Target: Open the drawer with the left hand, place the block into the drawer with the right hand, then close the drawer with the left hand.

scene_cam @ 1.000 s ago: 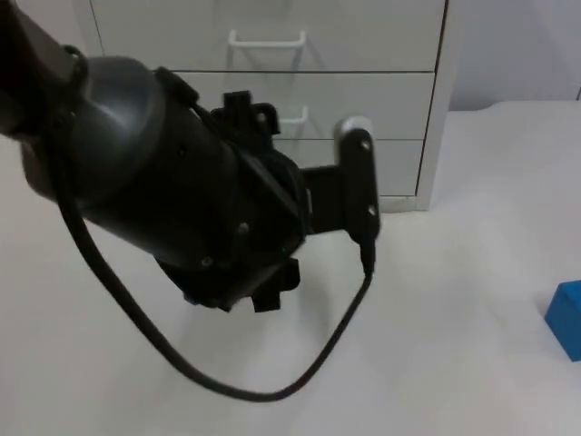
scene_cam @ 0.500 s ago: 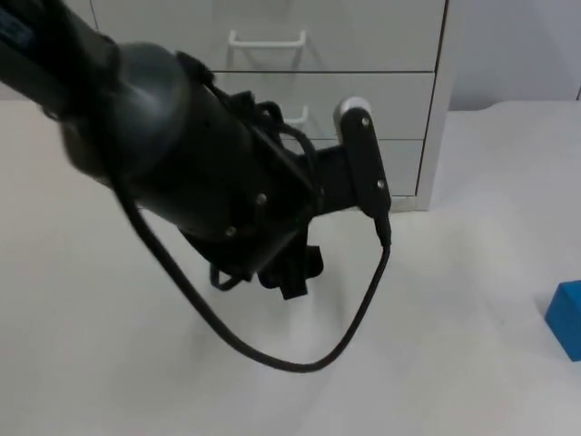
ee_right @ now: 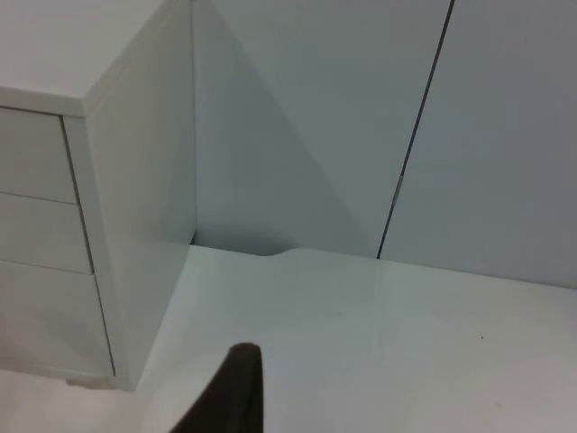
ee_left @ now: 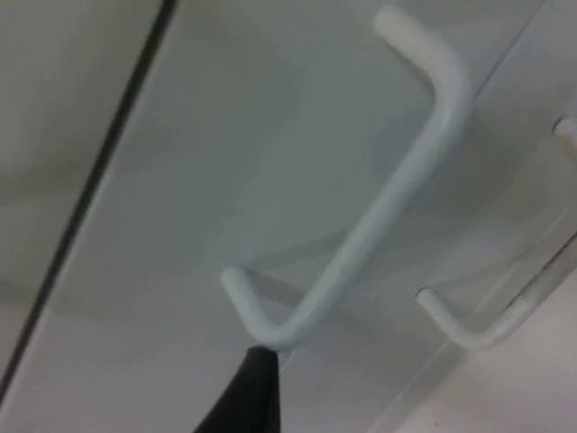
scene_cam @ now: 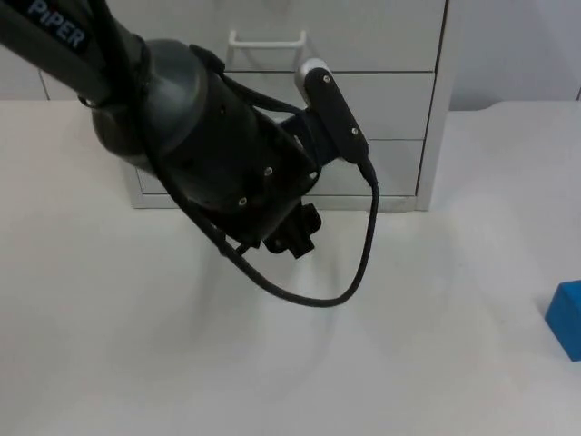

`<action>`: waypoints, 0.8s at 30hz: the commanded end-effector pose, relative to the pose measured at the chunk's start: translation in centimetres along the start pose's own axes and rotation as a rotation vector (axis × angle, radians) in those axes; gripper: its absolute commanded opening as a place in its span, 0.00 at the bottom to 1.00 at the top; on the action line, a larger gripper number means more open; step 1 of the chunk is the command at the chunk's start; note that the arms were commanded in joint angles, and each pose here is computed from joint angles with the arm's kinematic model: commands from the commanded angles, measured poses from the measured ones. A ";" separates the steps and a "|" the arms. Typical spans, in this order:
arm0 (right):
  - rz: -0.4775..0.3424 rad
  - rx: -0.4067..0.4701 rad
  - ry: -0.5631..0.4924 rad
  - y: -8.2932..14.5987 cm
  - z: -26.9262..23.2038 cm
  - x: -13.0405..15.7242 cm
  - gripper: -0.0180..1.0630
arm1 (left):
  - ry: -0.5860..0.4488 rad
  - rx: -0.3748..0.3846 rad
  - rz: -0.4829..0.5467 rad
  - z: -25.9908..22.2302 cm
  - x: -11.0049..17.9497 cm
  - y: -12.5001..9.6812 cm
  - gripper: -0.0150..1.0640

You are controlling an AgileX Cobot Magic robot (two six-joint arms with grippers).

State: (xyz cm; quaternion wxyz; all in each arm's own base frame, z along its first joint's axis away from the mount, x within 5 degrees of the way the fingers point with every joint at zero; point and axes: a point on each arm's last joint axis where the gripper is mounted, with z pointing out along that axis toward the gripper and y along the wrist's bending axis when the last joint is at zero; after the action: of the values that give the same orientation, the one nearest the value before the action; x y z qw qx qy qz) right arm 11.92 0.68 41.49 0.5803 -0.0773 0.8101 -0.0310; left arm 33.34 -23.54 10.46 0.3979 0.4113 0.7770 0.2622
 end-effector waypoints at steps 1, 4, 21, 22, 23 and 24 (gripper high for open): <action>-0.008 0.007 -0.013 -0.1 -0.1 -0.2 0.97 | -0.008 0.003 -0.032 0.1 -0.2 -0.1 0.92; -0.008 0.006 -0.005 -0.1 -0.1 -0.2 0.97 | -0.012 0.021 -0.071 0.1 -0.3 -0.3 0.92; -0.006 0.003 0.011 -0.1 -0.1 0.0 0.97 | -0.083 0.205 0.222 -1.0 -0.5 -3.2 0.92; -0.006 0.003 0.011 -0.1 -0.1 0.0 0.97 | -0.110 0.252 0.278 -1.1 -0.6 -3.6 0.92; -0.005 0.002 0.011 0.0 -0.1 0.0 0.97 | -0.146 0.315 0.338 -1.3 -0.7 -4.2 0.92; -0.005 0.002 0.011 0.0 -0.1 0.0 0.97 | -0.161 0.350 0.368 -1.4 -0.6 -4.7 0.92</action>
State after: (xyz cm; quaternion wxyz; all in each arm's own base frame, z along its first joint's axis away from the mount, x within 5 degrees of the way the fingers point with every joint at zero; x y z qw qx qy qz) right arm 11.88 0.66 41.37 0.5747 -0.0774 0.8141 -0.0311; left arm 30.96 -26.22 8.38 0.3378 0.5942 0.7089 0.1740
